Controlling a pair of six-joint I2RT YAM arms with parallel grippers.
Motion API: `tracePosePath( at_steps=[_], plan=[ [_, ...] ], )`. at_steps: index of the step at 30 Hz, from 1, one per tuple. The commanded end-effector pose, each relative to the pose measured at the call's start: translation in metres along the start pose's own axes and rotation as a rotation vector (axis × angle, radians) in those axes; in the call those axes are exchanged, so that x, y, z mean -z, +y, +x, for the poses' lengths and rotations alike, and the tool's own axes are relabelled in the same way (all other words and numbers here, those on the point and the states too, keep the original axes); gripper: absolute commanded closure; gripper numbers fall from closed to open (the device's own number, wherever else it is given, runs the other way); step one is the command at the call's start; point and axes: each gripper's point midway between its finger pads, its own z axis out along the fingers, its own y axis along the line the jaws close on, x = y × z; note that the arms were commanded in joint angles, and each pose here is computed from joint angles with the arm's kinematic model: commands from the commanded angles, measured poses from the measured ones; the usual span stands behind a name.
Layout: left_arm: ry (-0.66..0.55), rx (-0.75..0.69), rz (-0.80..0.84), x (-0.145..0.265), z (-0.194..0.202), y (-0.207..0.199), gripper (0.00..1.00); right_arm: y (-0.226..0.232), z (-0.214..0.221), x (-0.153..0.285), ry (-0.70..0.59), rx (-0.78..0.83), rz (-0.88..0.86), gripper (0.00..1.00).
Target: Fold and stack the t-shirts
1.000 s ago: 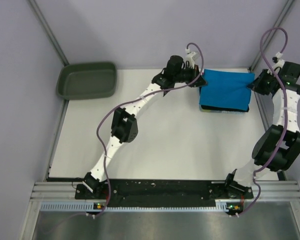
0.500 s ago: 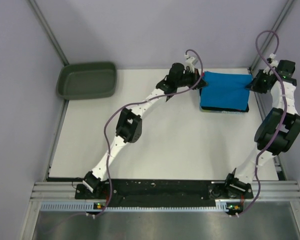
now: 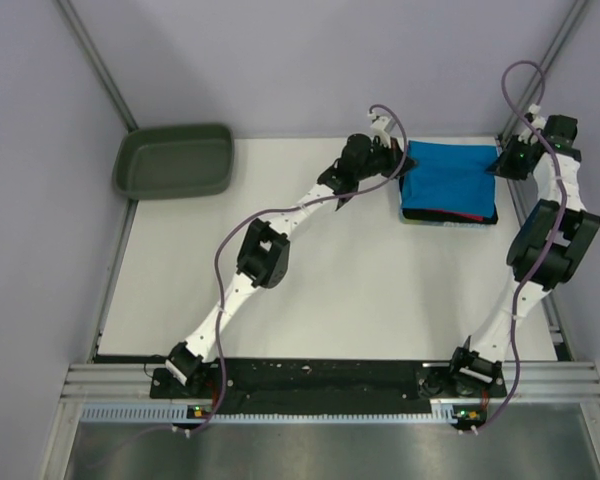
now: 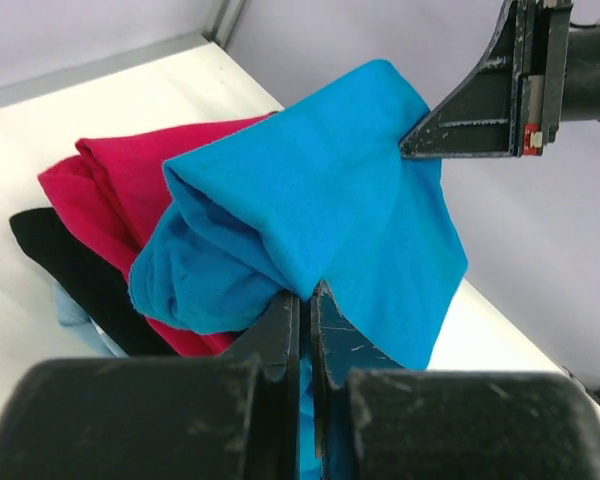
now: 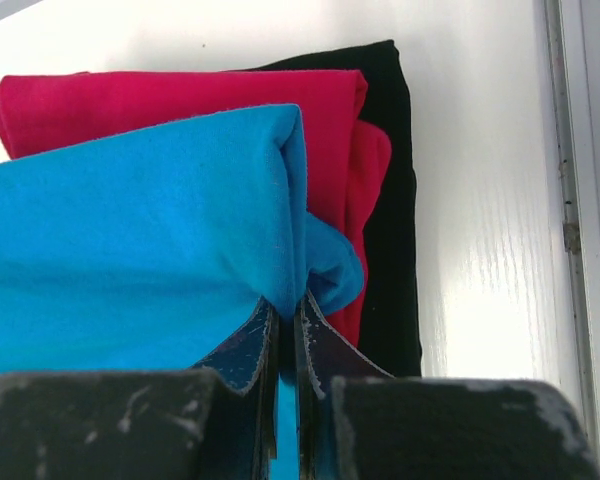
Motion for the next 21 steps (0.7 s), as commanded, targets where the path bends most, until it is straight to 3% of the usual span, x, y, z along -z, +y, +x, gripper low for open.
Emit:
tracePosePath(
  at_steps=[1, 3, 5, 7, 10, 16, 21],
  plan=[
    [-0.155, -0.083, -0.021, -0.004, -0.04, 0.001, 1.0, -0.013, -0.034, -0.002, -0.094, 0.067, 0.07, 0.97],
    [-0.155, -0.091, -0.027, -0.004, -0.037, 0.006, 1.0, -0.015, -0.033, -0.007, -0.087, 0.079, 0.077, 0.91],
    [-0.157, -0.096, -0.039, -0.004, -0.035, 0.009, 0.86, -0.017, -0.035, -0.012, -0.088, 0.081, 0.092, 0.85],
    [-0.16, -0.105, -0.058, -0.004, -0.036, 0.013, 0.65, -0.025, -0.035, -0.016, -0.085, 0.078, 0.124, 0.76],
    [-0.184, -0.168, -0.091, -0.002, -0.048, 0.017, 0.53, -0.029, -0.036, -0.02, -0.084, 0.077, 0.134, 0.73],
    [-0.205, -0.252, -0.091, 0.016, -0.095, 0.016, 0.46, -0.023, -0.065, 0.004, -0.157, 0.094, 0.171, 0.62],
    [-0.118, -0.229, -0.007, 0.039, -0.115, 0.001, 0.43, 0.021, -0.097, 0.034, -0.252, 0.212, 0.166, 0.55]
  ],
)
